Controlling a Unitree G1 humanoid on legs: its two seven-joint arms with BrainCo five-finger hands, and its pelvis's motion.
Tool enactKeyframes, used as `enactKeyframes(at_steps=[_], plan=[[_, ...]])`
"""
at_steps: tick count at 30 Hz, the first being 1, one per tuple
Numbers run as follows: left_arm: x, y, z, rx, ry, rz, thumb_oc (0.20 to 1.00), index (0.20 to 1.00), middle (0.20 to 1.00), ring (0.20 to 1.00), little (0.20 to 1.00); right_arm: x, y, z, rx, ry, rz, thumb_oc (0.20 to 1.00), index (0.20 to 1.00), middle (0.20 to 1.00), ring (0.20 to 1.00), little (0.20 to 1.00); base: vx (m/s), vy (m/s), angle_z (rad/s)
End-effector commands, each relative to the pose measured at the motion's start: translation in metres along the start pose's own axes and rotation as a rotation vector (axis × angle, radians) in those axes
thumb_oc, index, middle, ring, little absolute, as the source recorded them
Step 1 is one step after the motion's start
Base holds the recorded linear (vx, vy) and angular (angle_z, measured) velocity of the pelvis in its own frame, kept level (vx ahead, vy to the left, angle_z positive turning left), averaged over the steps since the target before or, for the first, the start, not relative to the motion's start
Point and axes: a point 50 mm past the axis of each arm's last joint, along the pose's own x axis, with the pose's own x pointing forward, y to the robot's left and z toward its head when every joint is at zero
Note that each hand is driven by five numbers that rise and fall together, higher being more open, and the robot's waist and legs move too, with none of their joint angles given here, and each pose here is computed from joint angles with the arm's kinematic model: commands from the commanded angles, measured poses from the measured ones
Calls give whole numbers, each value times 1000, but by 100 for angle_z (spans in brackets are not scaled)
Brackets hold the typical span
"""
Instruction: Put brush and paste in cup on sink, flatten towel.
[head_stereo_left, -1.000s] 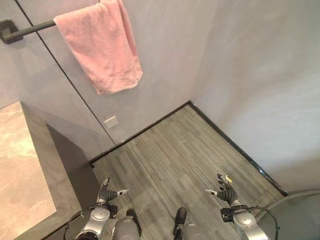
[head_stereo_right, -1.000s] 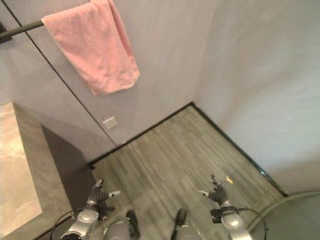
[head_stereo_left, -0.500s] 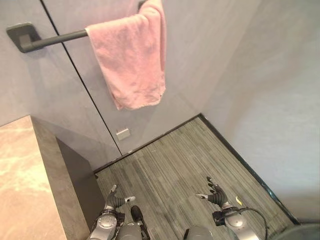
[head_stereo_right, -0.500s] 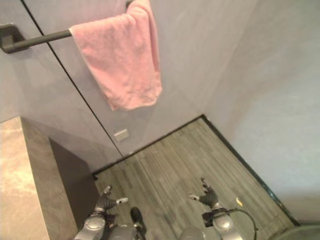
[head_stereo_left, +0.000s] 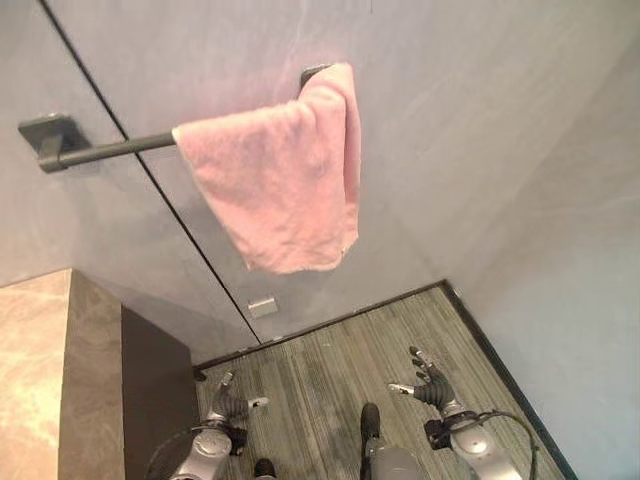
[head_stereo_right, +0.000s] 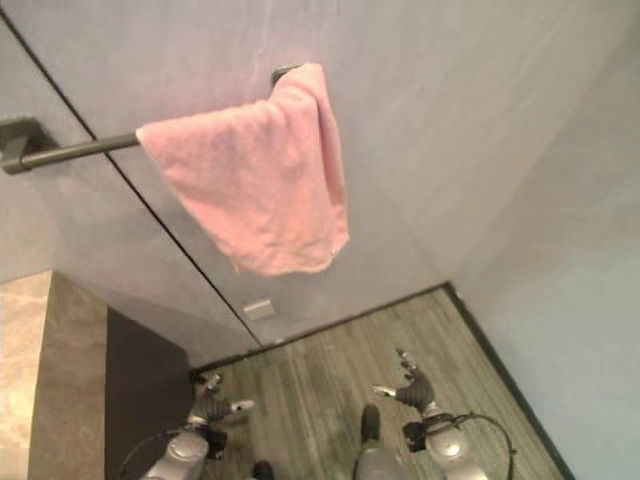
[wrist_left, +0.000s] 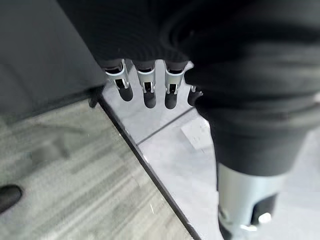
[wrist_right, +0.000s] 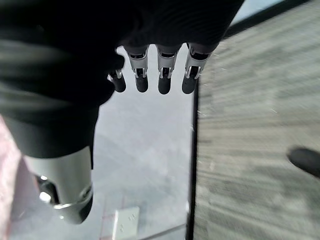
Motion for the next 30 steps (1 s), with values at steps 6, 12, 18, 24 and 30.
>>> enactKeyframes(at_steps=[6,12,18,24,30], plan=[[19,43,36,-25,-102,125,1000,1000,1000,1000,1000,0,-21,39,45,-204,-56,1000,1000,1000,1000,1000,188,-220,55],[18,54,49,58,-189,120,1000,1000,1000,1000,1000,-15,-46,46,91,-271,-124,1000,1000,1000,1000,1000,191,-58,47],[6,84,72,93,-351,157,1000,1000,1000,1000,1000,-27,-95,73,101,-412,-232,1000,1000,1000,1000,1000,303,106,19],[-3,106,123,133,-557,159,1000,1000,1000,1000,1000,-18,-123,101,156,-511,-247,1000,1000,1000,1000,1000,209,220,5],[-9,99,182,183,-754,58,1000,1000,1000,1000,1000,0,-127,121,239,-540,-118,1000,1000,1000,1000,1000,131,167,10]])
